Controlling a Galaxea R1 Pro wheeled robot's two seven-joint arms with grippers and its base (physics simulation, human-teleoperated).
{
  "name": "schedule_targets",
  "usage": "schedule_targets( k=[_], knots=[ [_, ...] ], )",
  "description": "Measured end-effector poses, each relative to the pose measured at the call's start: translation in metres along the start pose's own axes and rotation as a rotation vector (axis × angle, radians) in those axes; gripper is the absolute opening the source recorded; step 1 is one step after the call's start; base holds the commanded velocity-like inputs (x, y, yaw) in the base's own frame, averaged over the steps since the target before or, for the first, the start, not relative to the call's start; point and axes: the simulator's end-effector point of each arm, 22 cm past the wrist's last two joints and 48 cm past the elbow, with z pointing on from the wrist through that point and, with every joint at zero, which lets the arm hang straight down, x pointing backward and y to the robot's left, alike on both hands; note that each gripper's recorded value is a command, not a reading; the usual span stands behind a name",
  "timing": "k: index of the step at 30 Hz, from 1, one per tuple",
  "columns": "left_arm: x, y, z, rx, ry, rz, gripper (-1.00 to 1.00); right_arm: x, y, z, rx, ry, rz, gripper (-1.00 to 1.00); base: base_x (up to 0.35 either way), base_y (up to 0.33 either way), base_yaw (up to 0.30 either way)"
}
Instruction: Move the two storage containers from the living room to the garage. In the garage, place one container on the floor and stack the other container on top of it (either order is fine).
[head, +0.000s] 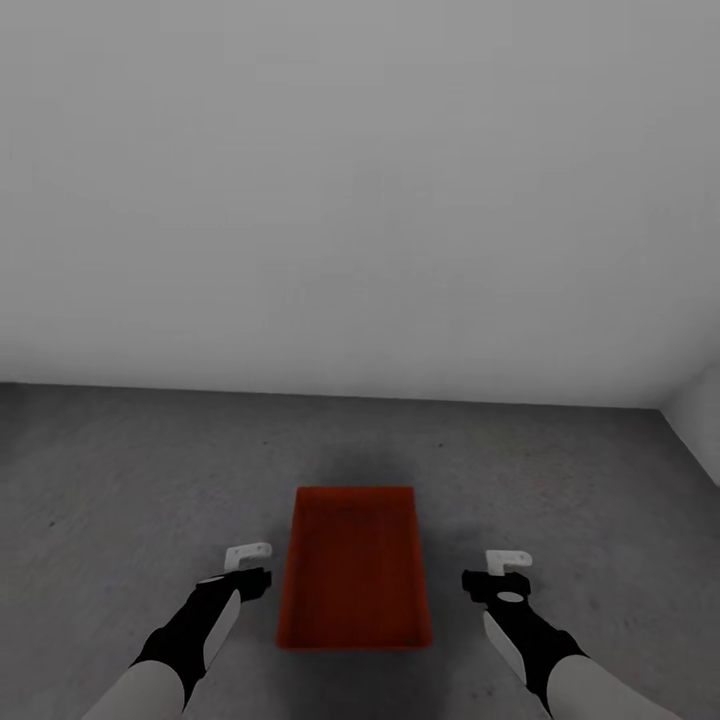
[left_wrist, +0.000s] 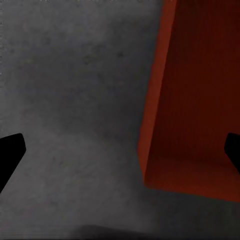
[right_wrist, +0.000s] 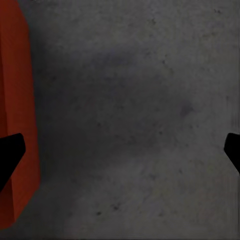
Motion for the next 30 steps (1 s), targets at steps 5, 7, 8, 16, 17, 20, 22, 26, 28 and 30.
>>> schedule_targets(
  k=[5,7,8,16,17,20,22,26,28,30],
  knots=[
    [-0.004,0.008,-0.007,-0.01,0.001,0.001,1.0,-0.004,-0.003,-0.007,0.002,0.002,-0.001,1.0,0.0,0.0,0.0],
    [-0.006,0.015,-0.01,-0.019,0.0,0.001,1.0,-0.006,-0.004,-0.01,0.002,0.001,-0.002,1.0,0.0,0.0,0.0],
    [-0.007,0.017,-0.012,-0.02,-0.001,0.001,1.0,-0.007,-0.004,-0.012,0.002,0.0,-0.003,1.0,0.0,0.0,0.0],
    [-0.013,0.024,-0.023,-0.022,-0.001,0.006,1.0,-0.022,0.003,-0.025,-0.011,-0.014,-0.006,1.0,0.0,0.0,0.0],
    [-0.012,0.024,-0.025,-0.022,0.002,0.008,1.0,-0.023,0.004,-0.027,-0.012,-0.014,-0.006,1.0,0.0,0.0,0.0],
    [-0.009,0.026,-0.029,-0.024,0.011,0.009,1.0,-0.026,0.004,-0.032,-0.015,-0.013,-0.004,1.0,0.0,0.0,0.0],
    [-0.007,0.027,-0.031,-0.025,0.018,0.008,1.0,-0.027,0.004,-0.034,-0.016,-0.011,-0.001,1.0,0.0,0.0,0.0],
    [0.0,0.028,-0.036,-0.027,0.038,0.009,1.0,-0.03,0.003,-0.04,-0.018,-0.01,0.004,1.0,0.0,0.0,0.0],
    [0.002,0.028,-0.038,-0.027,0.044,0.01,1.0,-0.031,0.002,-0.043,-0.018,-0.007,0.005,1.0,0.0,0.0,0.0],
    [0.0,0.028,-0.041,-0.027,0.039,0.009,1.0,-0.032,0.001,-0.046,-0.018,-0.004,0.005,1.0,0.0,0.0,0.0]
  ],
)
